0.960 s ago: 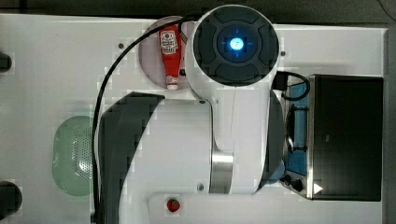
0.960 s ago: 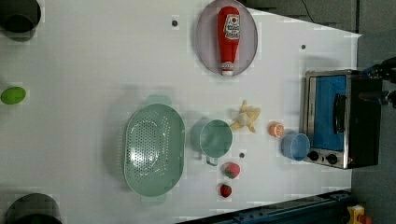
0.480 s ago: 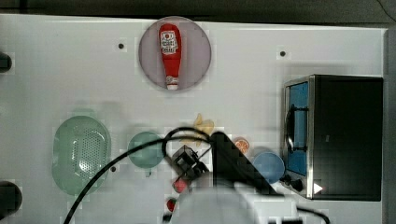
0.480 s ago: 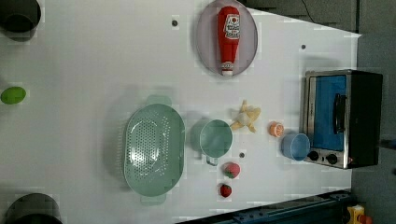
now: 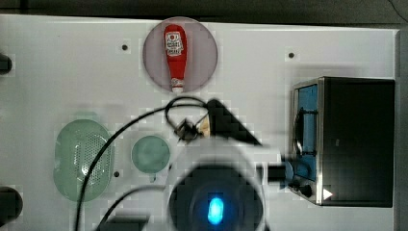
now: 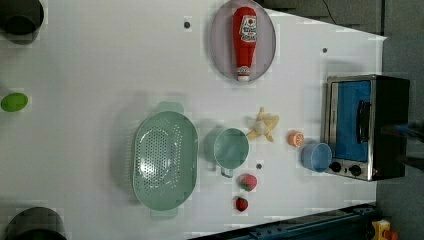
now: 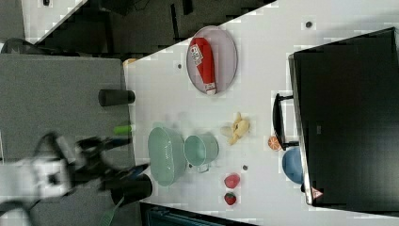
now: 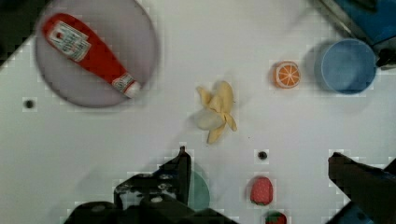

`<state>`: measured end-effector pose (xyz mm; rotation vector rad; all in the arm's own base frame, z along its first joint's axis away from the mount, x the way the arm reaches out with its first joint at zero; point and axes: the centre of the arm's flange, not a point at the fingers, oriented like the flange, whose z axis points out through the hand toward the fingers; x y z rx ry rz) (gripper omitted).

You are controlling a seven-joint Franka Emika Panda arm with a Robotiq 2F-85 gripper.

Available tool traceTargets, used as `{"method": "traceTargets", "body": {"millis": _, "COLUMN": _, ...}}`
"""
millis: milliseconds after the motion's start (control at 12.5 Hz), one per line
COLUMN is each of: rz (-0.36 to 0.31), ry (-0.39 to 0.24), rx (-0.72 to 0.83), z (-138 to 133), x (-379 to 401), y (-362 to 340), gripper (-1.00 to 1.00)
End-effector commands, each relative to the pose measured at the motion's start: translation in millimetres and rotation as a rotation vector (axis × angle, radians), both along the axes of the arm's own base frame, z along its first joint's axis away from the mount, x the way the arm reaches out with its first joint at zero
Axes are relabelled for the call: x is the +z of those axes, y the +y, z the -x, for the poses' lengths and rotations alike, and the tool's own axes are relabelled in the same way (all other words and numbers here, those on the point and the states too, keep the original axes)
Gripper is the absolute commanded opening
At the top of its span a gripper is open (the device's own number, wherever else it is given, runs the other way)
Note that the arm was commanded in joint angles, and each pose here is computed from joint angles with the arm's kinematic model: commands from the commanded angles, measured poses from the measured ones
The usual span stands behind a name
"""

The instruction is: Pick banana from table and place on oven.

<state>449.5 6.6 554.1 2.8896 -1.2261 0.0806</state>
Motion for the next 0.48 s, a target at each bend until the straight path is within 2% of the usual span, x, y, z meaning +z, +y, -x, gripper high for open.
{"method": "traceTargets", "body": {"millis": 80, "rz": -0.018, "ry": 0.092, "rx": 0.006, "z": -31, "x": -105, "y": -12, "gripper": 1.0}}
{"method": "traceTargets", "body": {"millis": 240, "rz": -0.025, "ry": 0.084, "rx": 0.005, "z": -42, "x": -160, "y": -14, "gripper": 1.0}}
{"method": "traceTargets", "body": {"millis": 480, "rz": -0.033, "ry": 0.07, "rx": 0.005, "z": -43, "x": -239, "y": -14, "gripper": 1.0}}
